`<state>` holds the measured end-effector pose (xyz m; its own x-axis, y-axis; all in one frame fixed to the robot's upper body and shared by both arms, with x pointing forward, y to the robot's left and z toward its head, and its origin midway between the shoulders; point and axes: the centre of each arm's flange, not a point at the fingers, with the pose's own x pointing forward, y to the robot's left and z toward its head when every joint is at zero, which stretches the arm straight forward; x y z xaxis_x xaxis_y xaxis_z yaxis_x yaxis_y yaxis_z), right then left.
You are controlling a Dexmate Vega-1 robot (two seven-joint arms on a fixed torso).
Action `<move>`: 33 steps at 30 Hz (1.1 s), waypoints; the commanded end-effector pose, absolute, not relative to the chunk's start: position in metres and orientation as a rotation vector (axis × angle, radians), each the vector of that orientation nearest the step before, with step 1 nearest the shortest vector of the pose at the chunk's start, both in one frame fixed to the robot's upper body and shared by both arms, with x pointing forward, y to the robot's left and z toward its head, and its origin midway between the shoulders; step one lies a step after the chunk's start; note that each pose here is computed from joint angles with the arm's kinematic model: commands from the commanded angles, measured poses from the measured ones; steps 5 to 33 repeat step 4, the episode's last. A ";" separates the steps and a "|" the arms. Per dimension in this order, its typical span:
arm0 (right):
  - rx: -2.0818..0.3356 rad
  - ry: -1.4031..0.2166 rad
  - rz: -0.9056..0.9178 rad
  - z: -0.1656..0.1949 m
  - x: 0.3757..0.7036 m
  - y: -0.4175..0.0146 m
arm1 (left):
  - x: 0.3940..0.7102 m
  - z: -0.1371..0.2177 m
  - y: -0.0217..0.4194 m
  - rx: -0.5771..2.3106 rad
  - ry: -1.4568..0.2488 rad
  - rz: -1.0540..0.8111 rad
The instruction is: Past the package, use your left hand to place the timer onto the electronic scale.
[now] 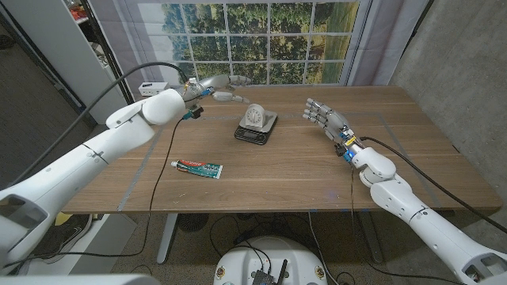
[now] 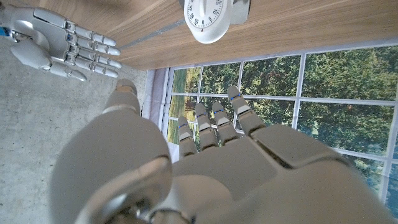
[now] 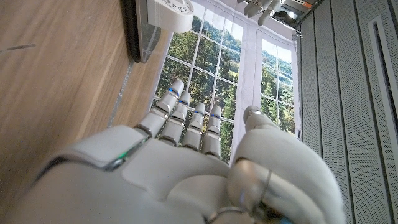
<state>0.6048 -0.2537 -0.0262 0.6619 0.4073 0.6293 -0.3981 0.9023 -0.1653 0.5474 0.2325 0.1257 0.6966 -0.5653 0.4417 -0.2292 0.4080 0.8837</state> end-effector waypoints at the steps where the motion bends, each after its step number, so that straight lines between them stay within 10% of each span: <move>1: -0.044 -0.718 0.469 -0.013 0.612 -0.243 | 0.525 0.101 0.248 0.969 -0.871 -0.247; 33: -0.049 -0.714 0.469 -0.010 0.613 -0.240 | 0.521 0.094 0.253 0.934 -0.880 -0.251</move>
